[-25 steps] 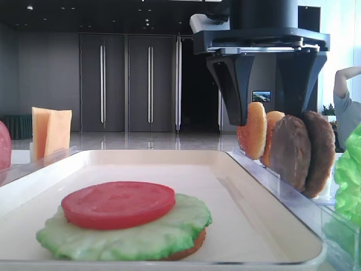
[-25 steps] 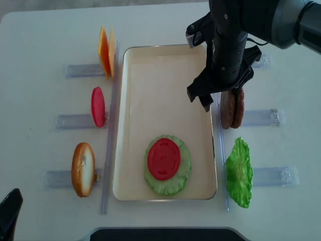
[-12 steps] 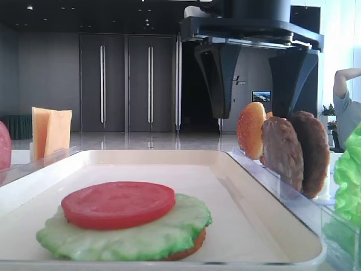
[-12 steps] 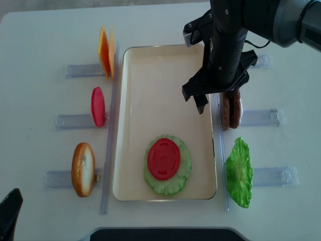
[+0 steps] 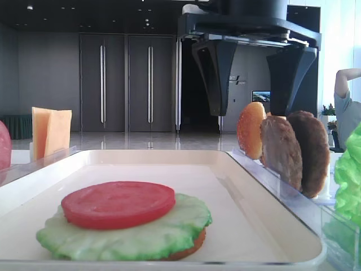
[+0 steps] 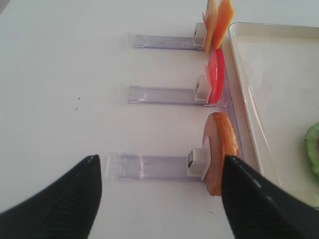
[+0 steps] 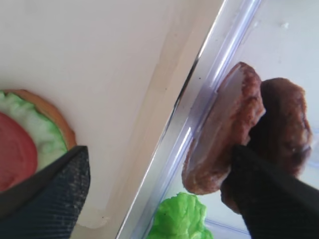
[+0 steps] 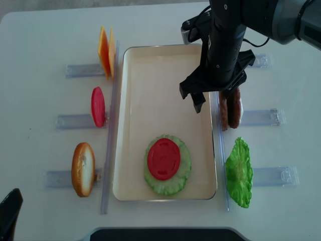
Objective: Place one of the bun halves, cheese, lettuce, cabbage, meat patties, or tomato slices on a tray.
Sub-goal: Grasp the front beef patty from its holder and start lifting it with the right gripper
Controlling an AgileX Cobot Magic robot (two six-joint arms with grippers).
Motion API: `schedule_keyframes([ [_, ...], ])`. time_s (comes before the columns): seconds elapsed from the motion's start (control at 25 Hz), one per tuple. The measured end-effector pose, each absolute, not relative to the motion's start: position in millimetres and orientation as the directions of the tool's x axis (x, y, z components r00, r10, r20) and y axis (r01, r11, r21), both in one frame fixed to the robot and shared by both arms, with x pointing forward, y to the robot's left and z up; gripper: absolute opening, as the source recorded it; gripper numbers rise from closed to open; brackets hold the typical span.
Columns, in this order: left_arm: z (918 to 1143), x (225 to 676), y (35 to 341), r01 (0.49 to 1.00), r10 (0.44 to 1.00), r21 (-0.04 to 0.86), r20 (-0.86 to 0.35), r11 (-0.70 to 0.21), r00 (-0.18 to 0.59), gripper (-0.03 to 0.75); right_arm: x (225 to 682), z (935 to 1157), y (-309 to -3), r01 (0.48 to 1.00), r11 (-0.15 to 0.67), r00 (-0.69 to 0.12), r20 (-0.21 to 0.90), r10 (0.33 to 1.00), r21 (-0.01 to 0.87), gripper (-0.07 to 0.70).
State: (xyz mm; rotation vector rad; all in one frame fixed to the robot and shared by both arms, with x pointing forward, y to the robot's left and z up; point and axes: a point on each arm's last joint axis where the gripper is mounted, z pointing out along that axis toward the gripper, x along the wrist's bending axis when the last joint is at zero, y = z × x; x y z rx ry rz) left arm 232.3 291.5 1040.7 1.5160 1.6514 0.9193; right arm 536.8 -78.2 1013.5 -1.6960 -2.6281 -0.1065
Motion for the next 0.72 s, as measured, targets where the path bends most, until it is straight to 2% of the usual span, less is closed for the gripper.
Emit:
schedule_keyframes([
  [0.2,1041,232,291,0.498,0.997,0.865,-0.033,0.062,-0.066,0.573,538,1014,-80,0.913,0.405,-0.407,0.022,0.913,0.055,0.548],
  [0.44,1041,232,291,0.498,0.997,0.865,-0.033,0.062,-0.066,0.573,541,1028,-78,0.91,0.402,-0.407,0.032,0.913,0.099,0.548],
  [0.72,1041,232,291,0.498,0.997,0.865,-0.033,0.062,-0.066,0.573,541,1028,-78,0.91,0.402,-0.407,0.032,0.913,0.1,0.548],
])
